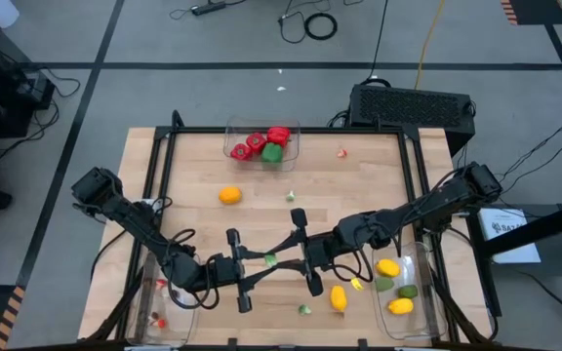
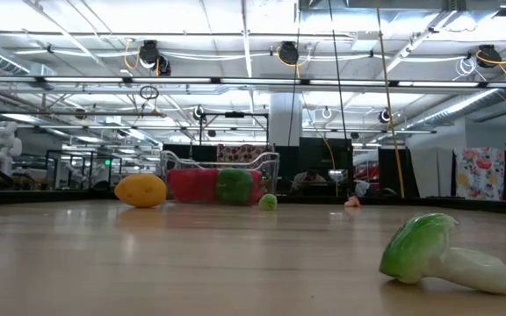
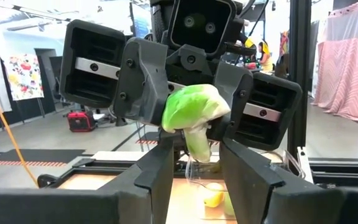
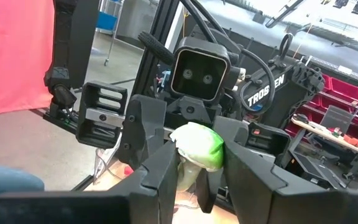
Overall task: Sort produce into baskets
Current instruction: Put the green mushroom into the bottom left transparent bin
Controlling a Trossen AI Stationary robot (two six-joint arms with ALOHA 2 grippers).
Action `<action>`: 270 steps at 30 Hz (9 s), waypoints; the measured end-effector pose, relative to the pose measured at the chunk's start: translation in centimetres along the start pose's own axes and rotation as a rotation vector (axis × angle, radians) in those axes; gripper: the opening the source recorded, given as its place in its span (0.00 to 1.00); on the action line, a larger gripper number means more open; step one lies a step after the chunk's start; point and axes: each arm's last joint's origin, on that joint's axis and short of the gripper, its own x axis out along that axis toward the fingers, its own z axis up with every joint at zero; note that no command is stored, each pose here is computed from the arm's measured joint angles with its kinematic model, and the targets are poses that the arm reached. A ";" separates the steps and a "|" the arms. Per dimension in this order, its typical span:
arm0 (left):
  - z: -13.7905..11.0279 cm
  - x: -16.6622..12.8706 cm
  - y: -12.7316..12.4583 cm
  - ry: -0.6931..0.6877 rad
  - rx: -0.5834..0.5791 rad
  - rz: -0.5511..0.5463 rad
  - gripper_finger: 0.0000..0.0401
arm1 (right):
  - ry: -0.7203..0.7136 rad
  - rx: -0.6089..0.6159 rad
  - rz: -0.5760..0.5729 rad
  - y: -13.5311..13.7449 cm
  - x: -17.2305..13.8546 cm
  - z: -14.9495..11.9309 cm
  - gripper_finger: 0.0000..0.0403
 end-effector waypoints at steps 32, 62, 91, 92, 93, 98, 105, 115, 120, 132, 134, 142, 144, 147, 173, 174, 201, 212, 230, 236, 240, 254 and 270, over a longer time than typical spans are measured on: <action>0.3 -0.4 -0.1 0.000 0.010 0.067 0.34 | 0.007 -0.003 -0.002 0.0 0.0 -0.1 0.29; 0.2 -0.5 -0.2 0.012 0.030 0.061 0.14 | 0.056 0.032 -0.019 0.3 0.0 -0.4 0.46; 2.7 -12.4 0.3 0.401 -0.039 -0.195 0.14 | 0.356 0.140 -0.033 -0.4 -4.3 0.6 0.87; 2.7 -13.3 0.7 0.461 -0.097 -0.237 0.14 | 0.369 0.145 -0.030 -0.4 -4.4 0.5 0.87; 2.7 -14.1 1.2 0.527 -0.154 -0.273 0.14 | 0.369 0.150 -0.028 -0.4 -4.4 0.5 0.87; 2.0 -17.0 2.9 0.890 -0.340 -0.363 0.14 | 0.372 0.151 -0.028 -0.4 -4.5 0.5 0.87; 0.9 -19.3 3.7 1.236 -0.414 -0.321 0.14 | 0.375 0.151 -0.029 -0.5 -4.5 0.5 0.87; -2.3 -19.8 1.3 1.350 -0.268 -0.222 0.14 | 0.428 0.190 -0.028 -0.4 -4.7 0.0 0.87; -4.0 -20.1 0.2 1.433 -0.208 -0.191 0.15 | 0.462 0.198 -0.031 -0.5 -4.8 -0.3 0.87; -4.3 -20.2 -0.5 1.507 -0.281 -0.190 0.37 | 0.698 0.415 0.041 4.2 -6.3 -1.4 0.87; -3.9 -20.1 -0.5 1.537 -0.305 -0.198 0.37 | 0.699 0.479 0.065 6.2 -6.4 -1.2 0.87; -1.5 -18.8 -0.7 1.408 -0.387 -0.210 0.37 | 0.776 0.648 0.020 14.0 -5.9 -3.5 0.80; -1.1 -18.3 -0.7 1.333 -0.368 -0.213 0.37 | 0.803 0.695 -0.001 15.1 -5.6 -4.5 0.78; -1.0 -17.7 -0.6 1.246 -0.321 -0.208 0.37 | 0.850 0.741 -0.031 16.1 -4.9 -6.3 0.75; -1.4 -14.5 0.6 1.055 -0.165 -0.134 0.37 | 1.103 0.642 -0.097 18.1 -0.5 -13.0 0.52; -1.4 -14.5 0.6 1.049 -0.156 -0.135 0.37 | 1.095 0.640 -0.092 18.1 -0.4 -12.9 0.52; -1.3 -14.4 0.6 1.002 -0.132 -0.117 0.37 | 1.101 0.601 -0.098 18.7 0.0 -14.6 0.41; -1.3 -14.4 0.6 0.996 -0.130 -0.114 0.37 | 1.099 0.584 -0.094 18.6 0.0 -14.6 0.23; -1.3 -14.4 0.7 0.976 -0.126 -0.102 0.37 | 1.092 0.544 -0.053 18.6 0.5 -14.1 0.13; -1.3 -14.3 0.7 0.971 -0.127 -0.099 0.37 | 1.093 0.538 -0.051 18.6 0.5 -14.1 0.11; -1.1 -14.1 0.5 0.909 -0.138 -0.084 0.37 | 1.092 0.531 -0.018 18.4 1.1 -13.2 0.11; 2.0 -10.6 -1.4 0.458 0.061 -0.150 0.40 | 0.922 0.306 0.060 11.1 7.0 -4.8 0.11; 4.3 -9.5 -1.1 0.272 0.266 0.041 0.69 | 0.728 -0.077 -0.353 1.4 9.6 1.5 0.11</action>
